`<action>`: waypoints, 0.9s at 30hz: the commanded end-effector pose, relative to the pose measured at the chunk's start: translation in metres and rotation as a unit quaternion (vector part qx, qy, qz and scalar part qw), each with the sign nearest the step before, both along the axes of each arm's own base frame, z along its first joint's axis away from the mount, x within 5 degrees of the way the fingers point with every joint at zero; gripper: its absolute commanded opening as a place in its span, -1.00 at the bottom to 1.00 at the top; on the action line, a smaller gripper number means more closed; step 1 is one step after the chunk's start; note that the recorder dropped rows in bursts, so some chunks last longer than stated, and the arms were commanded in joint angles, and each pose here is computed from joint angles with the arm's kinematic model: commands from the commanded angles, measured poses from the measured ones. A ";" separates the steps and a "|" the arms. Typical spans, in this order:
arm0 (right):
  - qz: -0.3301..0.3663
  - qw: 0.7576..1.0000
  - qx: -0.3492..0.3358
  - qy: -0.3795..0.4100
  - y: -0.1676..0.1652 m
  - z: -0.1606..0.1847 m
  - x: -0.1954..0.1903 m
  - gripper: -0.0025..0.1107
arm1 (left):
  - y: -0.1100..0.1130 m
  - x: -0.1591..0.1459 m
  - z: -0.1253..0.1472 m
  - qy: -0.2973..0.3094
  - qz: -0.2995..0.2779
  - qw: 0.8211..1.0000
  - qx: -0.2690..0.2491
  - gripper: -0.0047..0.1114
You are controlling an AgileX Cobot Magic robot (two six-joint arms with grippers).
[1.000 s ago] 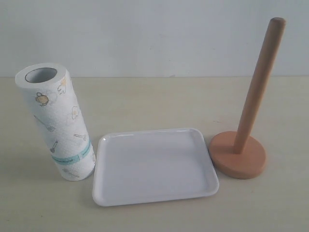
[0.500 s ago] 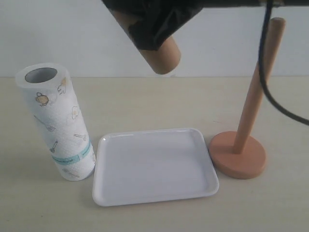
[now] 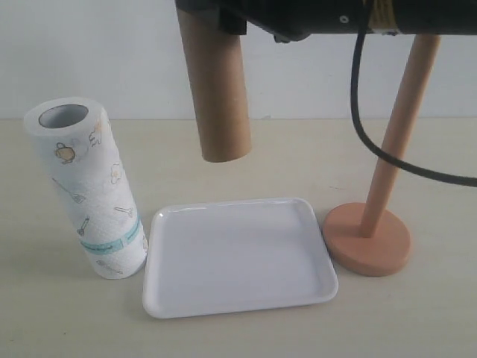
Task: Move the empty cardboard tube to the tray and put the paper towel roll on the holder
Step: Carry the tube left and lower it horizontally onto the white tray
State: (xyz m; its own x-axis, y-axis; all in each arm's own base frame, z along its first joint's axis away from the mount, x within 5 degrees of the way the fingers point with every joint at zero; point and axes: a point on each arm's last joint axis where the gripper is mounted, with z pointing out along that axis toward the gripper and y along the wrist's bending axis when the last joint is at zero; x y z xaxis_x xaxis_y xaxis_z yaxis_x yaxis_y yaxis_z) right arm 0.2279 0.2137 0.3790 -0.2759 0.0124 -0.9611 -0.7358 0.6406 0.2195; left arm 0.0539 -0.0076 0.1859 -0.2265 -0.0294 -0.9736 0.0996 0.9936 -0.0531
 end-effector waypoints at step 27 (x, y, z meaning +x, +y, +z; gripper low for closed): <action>0.129 0.892 -0.364 -0.234 0.008 -0.100 0.014 -0.96 | 0.000 0.000 -0.001 -0.001 0.002 1.000 -0.004 -0.85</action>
